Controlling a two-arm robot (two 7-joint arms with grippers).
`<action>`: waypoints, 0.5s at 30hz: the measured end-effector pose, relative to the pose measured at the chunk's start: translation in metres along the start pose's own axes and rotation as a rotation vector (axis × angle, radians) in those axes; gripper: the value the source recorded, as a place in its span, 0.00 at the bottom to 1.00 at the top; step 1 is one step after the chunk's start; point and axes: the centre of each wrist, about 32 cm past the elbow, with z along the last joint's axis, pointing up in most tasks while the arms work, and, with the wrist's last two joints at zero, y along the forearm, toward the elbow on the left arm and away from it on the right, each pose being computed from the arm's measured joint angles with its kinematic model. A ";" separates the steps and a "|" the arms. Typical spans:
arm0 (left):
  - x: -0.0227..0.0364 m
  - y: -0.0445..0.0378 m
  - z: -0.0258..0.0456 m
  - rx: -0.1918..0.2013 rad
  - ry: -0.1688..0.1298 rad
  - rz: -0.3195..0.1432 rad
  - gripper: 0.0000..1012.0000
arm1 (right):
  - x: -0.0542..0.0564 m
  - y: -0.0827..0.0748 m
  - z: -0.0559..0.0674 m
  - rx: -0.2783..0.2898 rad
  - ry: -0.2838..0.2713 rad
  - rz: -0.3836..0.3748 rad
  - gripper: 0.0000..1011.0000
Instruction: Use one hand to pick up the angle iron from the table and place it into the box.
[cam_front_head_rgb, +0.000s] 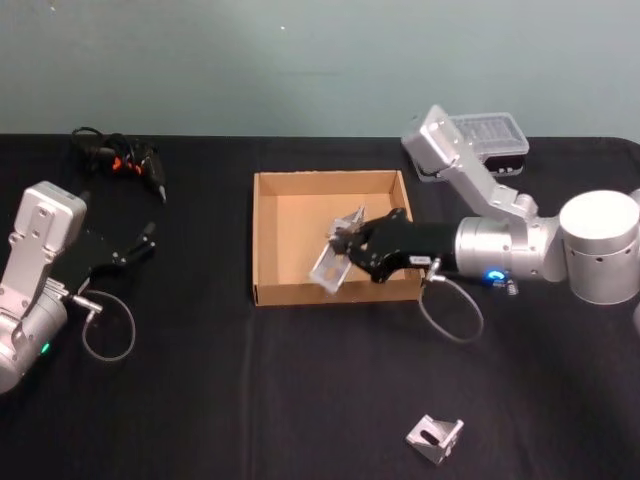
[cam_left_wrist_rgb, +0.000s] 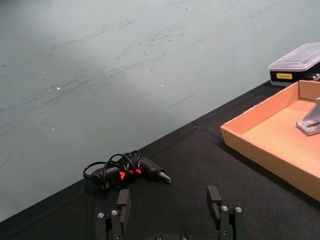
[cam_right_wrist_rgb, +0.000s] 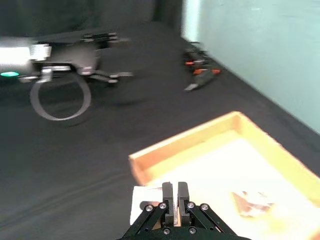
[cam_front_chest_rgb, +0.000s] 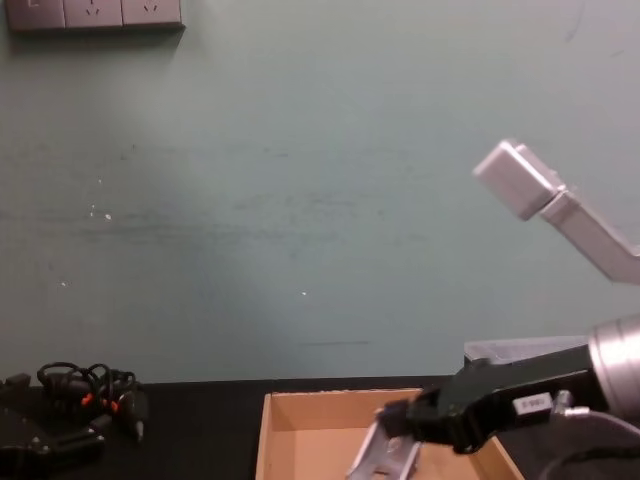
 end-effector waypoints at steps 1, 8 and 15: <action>0.0000 0.0000 0.0000 0.000 0.000 0.000 0.99 | 0.001 -0.002 -0.001 0.003 0.004 -0.020 0.06; 0.0000 0.0000 0.0000 0.000 0.000 0.000 0.99 | 0.007 -0.010 -0.009 0.006 0.024 -0.157 0.06; 0.0000 0.0000 0.0000 0.000 0.000 0.000 0.99 | 0.018 0.000 -0.018 0.014 0.042 -0.194 0.06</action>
